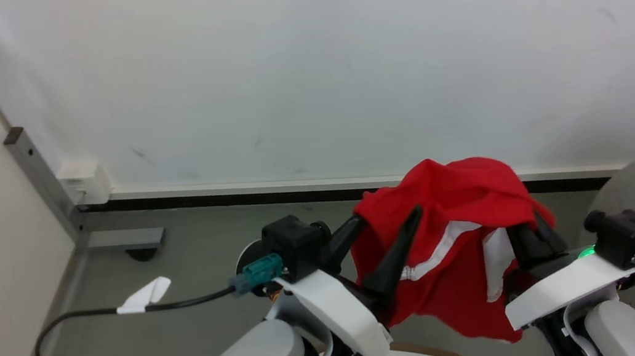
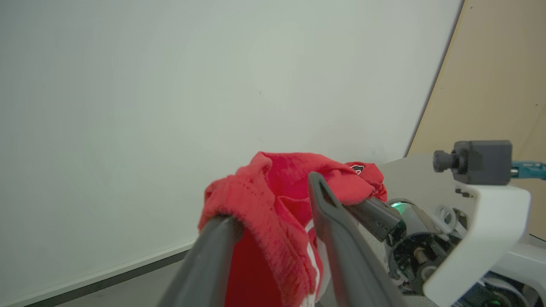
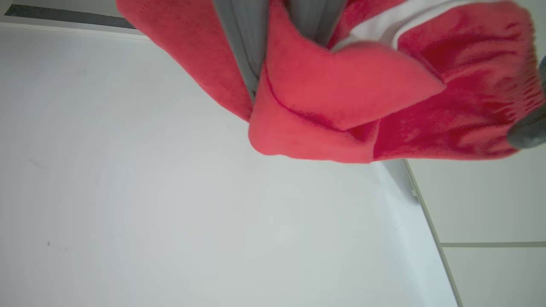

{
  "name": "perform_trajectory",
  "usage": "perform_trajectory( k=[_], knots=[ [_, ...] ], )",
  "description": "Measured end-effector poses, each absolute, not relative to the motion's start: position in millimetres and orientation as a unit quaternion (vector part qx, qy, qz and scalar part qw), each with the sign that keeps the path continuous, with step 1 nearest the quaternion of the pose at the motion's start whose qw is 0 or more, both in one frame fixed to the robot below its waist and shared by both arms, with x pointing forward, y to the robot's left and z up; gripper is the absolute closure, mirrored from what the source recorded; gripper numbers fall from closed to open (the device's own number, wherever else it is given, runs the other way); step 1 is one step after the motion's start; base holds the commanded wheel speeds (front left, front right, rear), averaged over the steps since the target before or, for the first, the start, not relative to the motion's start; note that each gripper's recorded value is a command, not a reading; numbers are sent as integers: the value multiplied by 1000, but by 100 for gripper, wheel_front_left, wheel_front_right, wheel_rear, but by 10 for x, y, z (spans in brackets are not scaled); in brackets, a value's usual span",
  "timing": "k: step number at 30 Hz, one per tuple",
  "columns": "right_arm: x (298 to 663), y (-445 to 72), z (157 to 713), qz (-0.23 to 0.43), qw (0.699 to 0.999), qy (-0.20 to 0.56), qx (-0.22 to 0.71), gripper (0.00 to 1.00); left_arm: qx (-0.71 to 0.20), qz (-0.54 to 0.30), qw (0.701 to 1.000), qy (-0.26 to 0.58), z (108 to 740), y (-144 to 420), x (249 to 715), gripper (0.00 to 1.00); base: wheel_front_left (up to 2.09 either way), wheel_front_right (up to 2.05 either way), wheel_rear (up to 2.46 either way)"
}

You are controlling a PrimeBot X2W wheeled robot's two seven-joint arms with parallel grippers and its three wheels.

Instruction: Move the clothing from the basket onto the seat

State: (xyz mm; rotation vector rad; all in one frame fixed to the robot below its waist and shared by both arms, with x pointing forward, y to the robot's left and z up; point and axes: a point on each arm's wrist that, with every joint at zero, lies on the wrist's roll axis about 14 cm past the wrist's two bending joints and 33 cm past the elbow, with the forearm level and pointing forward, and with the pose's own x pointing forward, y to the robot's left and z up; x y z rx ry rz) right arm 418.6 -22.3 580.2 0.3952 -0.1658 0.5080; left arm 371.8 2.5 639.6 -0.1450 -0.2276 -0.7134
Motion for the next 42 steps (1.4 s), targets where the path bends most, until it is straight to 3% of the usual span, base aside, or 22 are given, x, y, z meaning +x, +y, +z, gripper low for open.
perform_trajectory(
  k=[12, 26, 34, 42],
  knots=[
    [4174, -1689, 6182, 70, 948, -179, 253, 100, -85, -450, 886, -64, 5994, -655, 3620, 0, 0, 0, 0],
    [3337, -3211, 6309, -123, 948, -243, 163, 100, -71, -571, 816, -58, 5775, -1556, 3470, 0, 0, 0, 0],
    [3040, -3457, 6242, -173, 948, -234, 132, 100, -80, -609, 788, -45, 5647, -1864, 3384, 0, 0, 0, 0],
    [3126, -3477, 6213, -172, 953, -221, 115, 100, -93, -615, 783, -28, 5519, -1914, 3411, 0, 0, 0, 0]
  ],
)
